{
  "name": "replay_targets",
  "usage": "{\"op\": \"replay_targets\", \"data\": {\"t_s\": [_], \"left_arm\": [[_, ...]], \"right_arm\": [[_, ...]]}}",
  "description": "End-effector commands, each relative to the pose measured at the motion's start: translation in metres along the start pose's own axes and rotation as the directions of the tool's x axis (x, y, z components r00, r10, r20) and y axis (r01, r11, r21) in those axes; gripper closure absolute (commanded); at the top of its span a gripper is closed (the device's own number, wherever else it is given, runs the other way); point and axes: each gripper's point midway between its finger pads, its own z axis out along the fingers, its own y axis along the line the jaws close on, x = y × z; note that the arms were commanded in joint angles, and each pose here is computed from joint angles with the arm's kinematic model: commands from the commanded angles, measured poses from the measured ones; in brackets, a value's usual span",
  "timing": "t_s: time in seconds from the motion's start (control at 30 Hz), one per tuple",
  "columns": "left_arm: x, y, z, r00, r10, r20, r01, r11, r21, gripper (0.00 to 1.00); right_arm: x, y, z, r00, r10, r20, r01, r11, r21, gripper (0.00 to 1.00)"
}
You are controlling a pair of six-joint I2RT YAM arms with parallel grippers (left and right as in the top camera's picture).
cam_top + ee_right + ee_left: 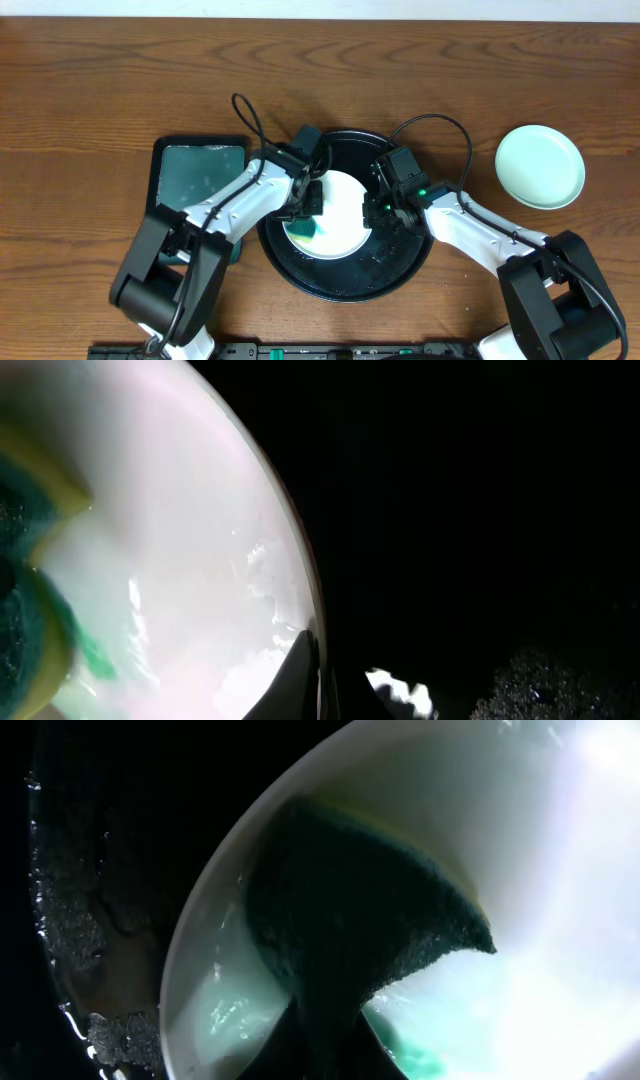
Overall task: Clean dirty plates on tray and stack at the side
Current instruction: 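Scrub the held white plate with the sponge in the left gripper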
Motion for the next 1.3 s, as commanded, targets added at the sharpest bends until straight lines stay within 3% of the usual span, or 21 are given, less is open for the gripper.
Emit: {"op": "replay_targets", "data": {"t_s": [0.0, 0.17, 0.33, 0.5, 0.63, 0.77, 0.93, 1.07, 1.27], "left_arm": [[0.02, 0.005, 0.028, 0.993, 0.011, -0.119, -0.013, 1.0, -0.011, 0.93], [0.056, -0.051, 0.022, 0.962, 0.14, -0.235, -0.084, 0.969, 0.232, 0.93], [0.075, -0.09, 0.019, 0.941, 0.246, -0.231, -0.158, 0.926, 0.344, 0.93], [0.071, -0.11, 0.017, 0.949, 0.253, -0.188, -0.161, 0.902, 0.4, 0.93], [0.045, -0.109, 0.018, 0.972, 0.207, -0.116, -0.144, 0.903, 0.404, 0.93], [0.005, -0.075, 0.024, 0.994, 0.105, -0.022, -0.094, 0.951, 0.294, 0.93], [-0.035, 0.0, 0.027, 0.996, -0.024, 0.083, 0.02, 0.999, 0.046, 0.93], [-0.05, 0.056, 0.02, 0.987, -0.019, 0.157, 0.05, 0.98, -0.194, 0.93], [-0.042, 0.094, 0.008, 0.989, 0.018, 0.149, 0.045, 0.913, -0.406, 0.93]], "right_arm": [[0.016, 0.004, 0.008, 0.998, -0.009, -0.055, 0.008, 1.0, -0.011, 0.98], [0.016, 0.004, 0.008, 0.998, -0.008, -0.055, 0.008, 1.0, -0.011, 0.99], [0.016, 0.004, 0.008, 0.998, -0.009, -0.055, 0.008, 1.0, -0.011, 0.98], [0.016, 0.004, 0.008, 0.998, -0.008, -0.055, 0.008, 1.0, -0.011, 0.99], [0.017, 0.003, 0.008, 0.998, -0.007, -0.059, 0.007, 1.0, -0.01, 0.98], [0.018, 0.003, 0.008, 0.998, -0.002, -0.062, 0.002, 1.0, -0.008, 0.98], [0.018, 0.003, 0.008, 0.998, 0.001, -0.063, -0.001, 1.0, -0.007, 0.98], [0.018, 0.003, 0.008, 0.998, 0.001, -0.063, -0.001, 1.0, -0.007, 0.98], [0.018, 0.003, 0.008, 0.998, 0.001, -0.062, -0.001, 1.0, -0.007, 0.98]]}}
